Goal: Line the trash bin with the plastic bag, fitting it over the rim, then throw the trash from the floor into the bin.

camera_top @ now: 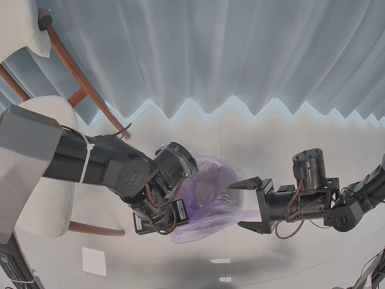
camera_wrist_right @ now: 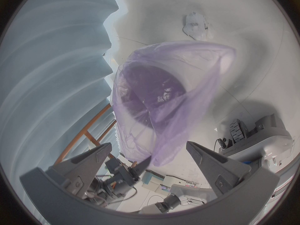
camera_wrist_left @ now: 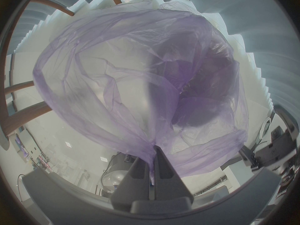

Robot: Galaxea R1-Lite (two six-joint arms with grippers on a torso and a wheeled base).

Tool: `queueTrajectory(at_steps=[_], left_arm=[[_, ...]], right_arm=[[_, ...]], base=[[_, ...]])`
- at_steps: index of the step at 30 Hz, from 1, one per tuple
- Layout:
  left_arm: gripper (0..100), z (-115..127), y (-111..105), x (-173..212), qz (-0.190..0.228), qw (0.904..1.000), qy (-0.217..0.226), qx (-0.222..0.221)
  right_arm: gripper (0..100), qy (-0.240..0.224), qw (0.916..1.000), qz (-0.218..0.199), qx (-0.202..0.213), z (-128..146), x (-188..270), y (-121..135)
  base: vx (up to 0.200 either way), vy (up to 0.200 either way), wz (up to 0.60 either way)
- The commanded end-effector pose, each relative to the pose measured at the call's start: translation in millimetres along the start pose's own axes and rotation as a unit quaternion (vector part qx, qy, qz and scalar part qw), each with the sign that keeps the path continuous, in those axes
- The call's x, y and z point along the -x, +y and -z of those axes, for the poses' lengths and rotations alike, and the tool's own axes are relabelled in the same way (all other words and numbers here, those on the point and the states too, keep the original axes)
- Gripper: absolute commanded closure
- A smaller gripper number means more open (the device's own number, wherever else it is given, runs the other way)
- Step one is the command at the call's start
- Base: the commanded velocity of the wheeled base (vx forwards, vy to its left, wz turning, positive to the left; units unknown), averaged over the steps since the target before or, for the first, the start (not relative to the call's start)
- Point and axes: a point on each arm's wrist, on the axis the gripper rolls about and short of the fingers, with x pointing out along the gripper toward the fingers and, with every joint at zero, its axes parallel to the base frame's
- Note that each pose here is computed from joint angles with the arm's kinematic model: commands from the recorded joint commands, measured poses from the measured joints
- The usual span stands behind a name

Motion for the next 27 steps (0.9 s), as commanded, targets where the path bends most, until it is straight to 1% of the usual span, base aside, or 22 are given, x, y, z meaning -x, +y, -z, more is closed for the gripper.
queueTrajectory(at_steps=[1,3,4,5,7,10,12,15,18,21,23,24,25,27], left_arm=[[100,5.2,3.8,-2.7,-0.009,0.9999,-0.004,-0.009],[100,5.9,4.7,-3.6,-0.011,0.9999,-0.003,-0.009],[100,5.9,4.7,-3.6,-0.011,0.9999,-0.003,-0.009],[100,5.4,5.0,-3.6,-0.011,0.9999,-0.003,-0.009],[100,5.4,5.0,-3.6,-0.011,0.9999,-0.003,-0.009],[100,5.0,4.4,-3.1,-0.007,0.9999,-0.006,-0.008],[100,5.0,4.4,-2.8,-0.006,0.9999,-0.007,-0.008],[100,7.8,10.5,-8.3,-0.019,0.9998,0.002,-0.008],[100,8.5,23.0,-17.6,-0.039,0.9992,0.010,-0.008],[100,13.7,30.9,-29.7,-0.040,0.9991,0.005,-0.014],[100,17.3,35.6,-39.0,-0.041,0.9989,-0.005,-0.025],[100,18.1,36.6,-40.9,-0.041,0.9987,-0.006,-0.030],[100,20.4,40.5,-49.0,-0.048,0.9978,-0.011,-0.045],[100,21.9,44.0,-55.6,-0.056,0.9969,-0.012,-0.054]], right_arm=[[0,-0.010,0.9998,0.015,-0.008,-10.9,-23.0,2.8],[0,-0.019,0.9994,0.028,-0.008,-13.8,-30.3,-3.0],[0,-0.019,0.9994,0.028,-0.008,-13.8,-30.3,-3.0],[100,-0.021,0.9991,0.037,-0.006,-14.2,-34.1,-7.1],[100,-0.019,0.9989,0.043,0.000,-13.5,-35.3,-9.4],[100,-0.009,0.9979,0.057,0.030,-7.7,-38.4,-14.8],[100,-0.009,0.9975,0.060,0.037,-7.8,-38.6,-16.1],[100,-0.026,0.9936,0.084,0.071,-4.6,-32.9,-28.0],[100,-0.039,0.9850,0.110,0.127,-0.7,-21.7,-43.2],[100,-0.034,0.9733,0.130,0.186,3.3,-9.8,-57.9],[100,-0.031,0.9688,0.124,0.212,6.3,-3.8,-63.3],[100,-0.030,0.9680,0.122,0.217,6.8,-3.4,-64.2],[100,-0.028,0.9656,0.116,0.231,9.5,-4.2,-66.8],[100,-0.025,0.9638,0.113,0.240,11.3,-5.2,-68.6]], base=[[0.000,0.000,0.00],[0.000,0.000,0.00],[0.000,0.000,0.00],[0.000,0.000,0.00],[0.000,0.000,0.00],[0.000,0.000,0.00],[0.000,0.000,0.00],[0.000,0.000,0.00],[0.000,0.000,0.00],[0.000,0.000,0.00],[0.000,0.000,0.00],[0.000,0.000,0.00],[0.000,0.000,0.00],[0.000,0.000,0.00]])
